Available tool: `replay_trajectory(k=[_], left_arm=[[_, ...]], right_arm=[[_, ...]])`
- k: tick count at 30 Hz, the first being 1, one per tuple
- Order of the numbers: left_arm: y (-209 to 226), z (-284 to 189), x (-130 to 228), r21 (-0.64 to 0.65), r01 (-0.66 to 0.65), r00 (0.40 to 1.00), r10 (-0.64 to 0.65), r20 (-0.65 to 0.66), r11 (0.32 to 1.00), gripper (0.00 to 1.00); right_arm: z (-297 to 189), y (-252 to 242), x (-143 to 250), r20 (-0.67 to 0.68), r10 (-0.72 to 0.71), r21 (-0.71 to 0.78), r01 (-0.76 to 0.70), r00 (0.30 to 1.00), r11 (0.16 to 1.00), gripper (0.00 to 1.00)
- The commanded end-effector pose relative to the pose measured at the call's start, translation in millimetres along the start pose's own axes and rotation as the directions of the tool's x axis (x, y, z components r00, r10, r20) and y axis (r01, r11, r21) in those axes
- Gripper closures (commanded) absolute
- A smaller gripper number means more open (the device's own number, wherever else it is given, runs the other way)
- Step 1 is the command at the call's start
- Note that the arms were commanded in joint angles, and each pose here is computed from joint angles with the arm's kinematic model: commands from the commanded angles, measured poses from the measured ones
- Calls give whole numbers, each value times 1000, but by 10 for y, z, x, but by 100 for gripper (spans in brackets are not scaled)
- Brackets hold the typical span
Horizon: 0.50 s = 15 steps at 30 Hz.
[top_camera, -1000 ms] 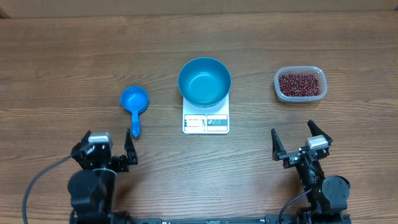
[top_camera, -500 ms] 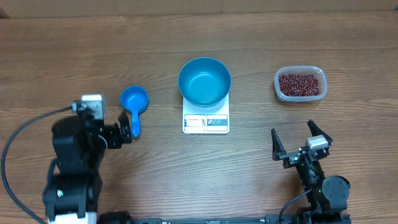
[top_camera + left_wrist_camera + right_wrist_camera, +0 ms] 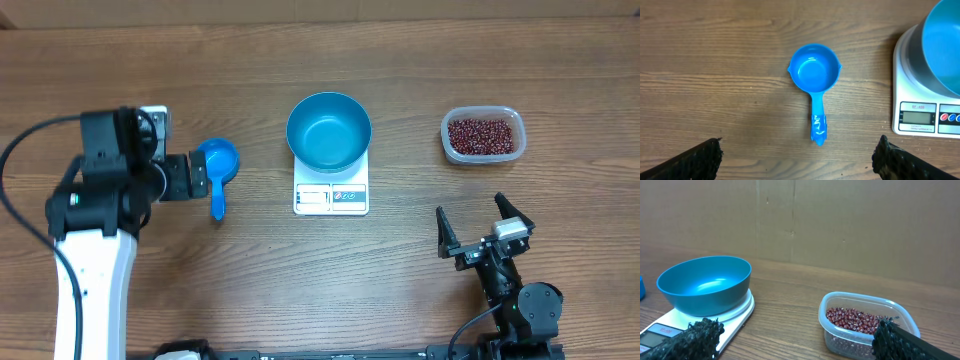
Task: Scoop item into bowl and weigh 150g on scale
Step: 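Move the left gripper over the blue scoop handle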
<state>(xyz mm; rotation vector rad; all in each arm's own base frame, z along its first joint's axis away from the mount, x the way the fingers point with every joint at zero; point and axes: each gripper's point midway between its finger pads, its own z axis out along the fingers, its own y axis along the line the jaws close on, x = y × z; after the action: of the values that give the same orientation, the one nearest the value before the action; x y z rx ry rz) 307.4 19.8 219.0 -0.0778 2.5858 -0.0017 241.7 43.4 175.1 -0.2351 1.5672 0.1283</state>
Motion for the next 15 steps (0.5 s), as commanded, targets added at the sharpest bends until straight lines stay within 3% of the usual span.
replay_trajectory(k=[1,15], left_arm=[[-5,51,-117,16,-11,999,11,-50,1000,0],[135,600,-179,25,-8,947,16,-322,1000,0]], right_arm=[[2,5,21,3,-16,-2,16,1000,1000,0],[2,5,21,3,-16,-2,16,1000,1000,0]])
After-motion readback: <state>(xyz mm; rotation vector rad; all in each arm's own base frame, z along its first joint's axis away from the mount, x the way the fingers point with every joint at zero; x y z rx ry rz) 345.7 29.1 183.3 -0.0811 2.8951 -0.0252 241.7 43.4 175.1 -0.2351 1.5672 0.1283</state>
